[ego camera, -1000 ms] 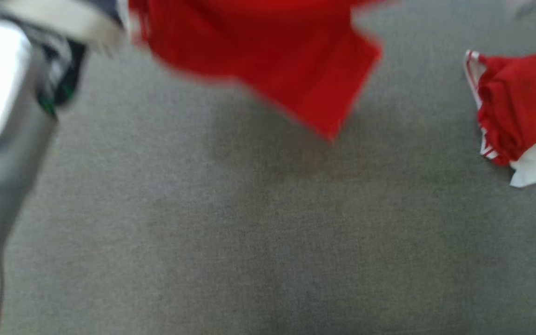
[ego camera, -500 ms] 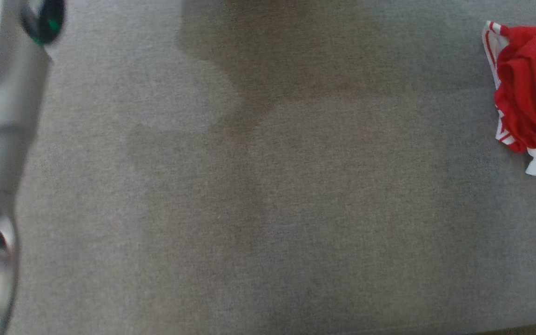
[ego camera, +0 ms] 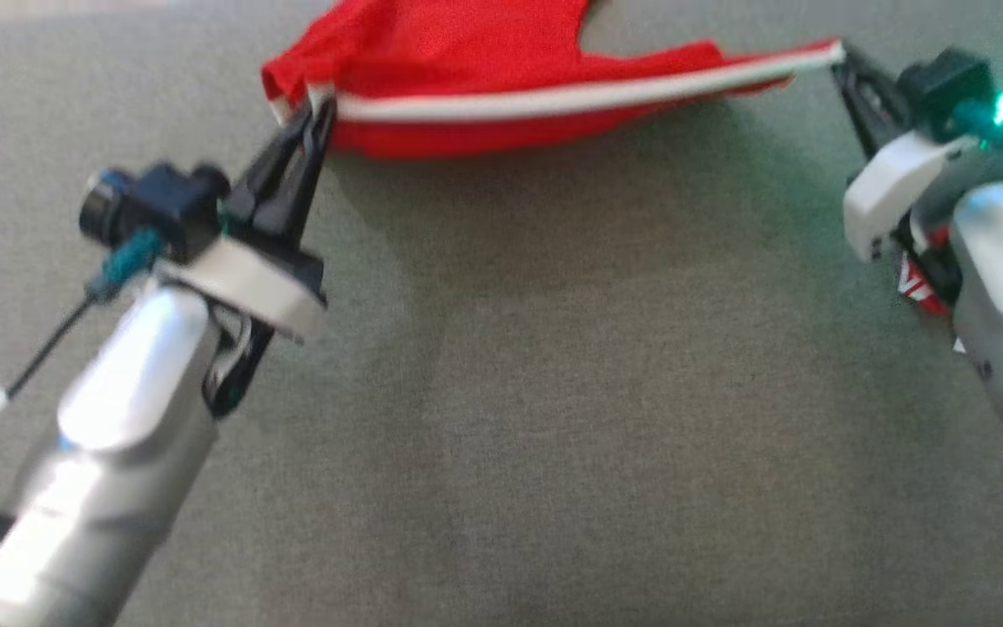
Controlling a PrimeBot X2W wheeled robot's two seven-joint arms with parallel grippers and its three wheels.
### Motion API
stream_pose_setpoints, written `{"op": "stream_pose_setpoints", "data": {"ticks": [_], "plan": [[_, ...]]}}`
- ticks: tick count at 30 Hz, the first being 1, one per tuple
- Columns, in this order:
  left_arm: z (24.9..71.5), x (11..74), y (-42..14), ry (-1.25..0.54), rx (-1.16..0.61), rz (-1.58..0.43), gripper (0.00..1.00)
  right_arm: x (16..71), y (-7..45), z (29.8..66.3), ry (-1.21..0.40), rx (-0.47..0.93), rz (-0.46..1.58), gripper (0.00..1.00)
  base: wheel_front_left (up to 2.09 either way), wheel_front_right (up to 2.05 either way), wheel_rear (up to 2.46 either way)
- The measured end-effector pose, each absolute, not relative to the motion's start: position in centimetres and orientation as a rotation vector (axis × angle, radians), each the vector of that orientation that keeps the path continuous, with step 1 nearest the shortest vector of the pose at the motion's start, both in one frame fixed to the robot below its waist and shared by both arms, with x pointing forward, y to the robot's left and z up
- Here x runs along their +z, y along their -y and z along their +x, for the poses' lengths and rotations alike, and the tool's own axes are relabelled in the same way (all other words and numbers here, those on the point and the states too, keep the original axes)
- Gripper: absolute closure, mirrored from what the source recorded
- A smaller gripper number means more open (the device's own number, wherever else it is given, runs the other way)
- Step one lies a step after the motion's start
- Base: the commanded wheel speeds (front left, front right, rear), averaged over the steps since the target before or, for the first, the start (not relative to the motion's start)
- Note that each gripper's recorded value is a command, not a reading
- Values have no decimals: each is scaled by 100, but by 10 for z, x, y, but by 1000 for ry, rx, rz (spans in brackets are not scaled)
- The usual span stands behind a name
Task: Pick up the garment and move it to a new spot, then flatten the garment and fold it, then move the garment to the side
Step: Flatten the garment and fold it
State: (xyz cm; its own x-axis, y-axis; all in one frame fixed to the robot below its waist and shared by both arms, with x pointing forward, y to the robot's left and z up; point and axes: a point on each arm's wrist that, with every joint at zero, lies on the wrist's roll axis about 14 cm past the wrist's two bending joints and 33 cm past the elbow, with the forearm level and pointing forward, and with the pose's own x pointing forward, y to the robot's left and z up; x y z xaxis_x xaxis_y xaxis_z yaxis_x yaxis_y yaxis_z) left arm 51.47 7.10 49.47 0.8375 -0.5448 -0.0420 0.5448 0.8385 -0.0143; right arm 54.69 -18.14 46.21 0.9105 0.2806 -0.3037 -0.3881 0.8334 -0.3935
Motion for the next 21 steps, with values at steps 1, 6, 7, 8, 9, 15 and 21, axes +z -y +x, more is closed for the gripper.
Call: {"op": "stream_pose_setpoints", "data": {"ticks": [1, 6, 7, 8, 9, 15, 21], "plan": [[508, 495, -72, -48, -578, -3, 100, 461, 182, 542, -256, 364, -470, 100, 0, 0, 0], [472, 495, -69, -59, -607, -24, 100, 455, 188, 507, -331, 401, -463, 100, 0, 0, 0], [464, 495, -68, -59, -613, -27, 100, 454, 190, 499, -345, 406, -463, 100, 0, 0, 0], [457, 495, -67, -60, -618, -28, 100, 454, 193, 492, -356, 411, -461, 100, 0, 0, 0], [451, 495, -67, -61, -624, -28, 100, 455, 195, 486, -365, 414, -457, 100, 0, 0, 0], [412, 492, -62, -75, -662, -10, 100, 466, 205, 451, -399, 430, -424, 100, 0, 0, 0], [378, 496, -54, -59, -678, -30, 100, 468, 217, 410, -437, 433, -377, 100, 0, 0, 0]]}}
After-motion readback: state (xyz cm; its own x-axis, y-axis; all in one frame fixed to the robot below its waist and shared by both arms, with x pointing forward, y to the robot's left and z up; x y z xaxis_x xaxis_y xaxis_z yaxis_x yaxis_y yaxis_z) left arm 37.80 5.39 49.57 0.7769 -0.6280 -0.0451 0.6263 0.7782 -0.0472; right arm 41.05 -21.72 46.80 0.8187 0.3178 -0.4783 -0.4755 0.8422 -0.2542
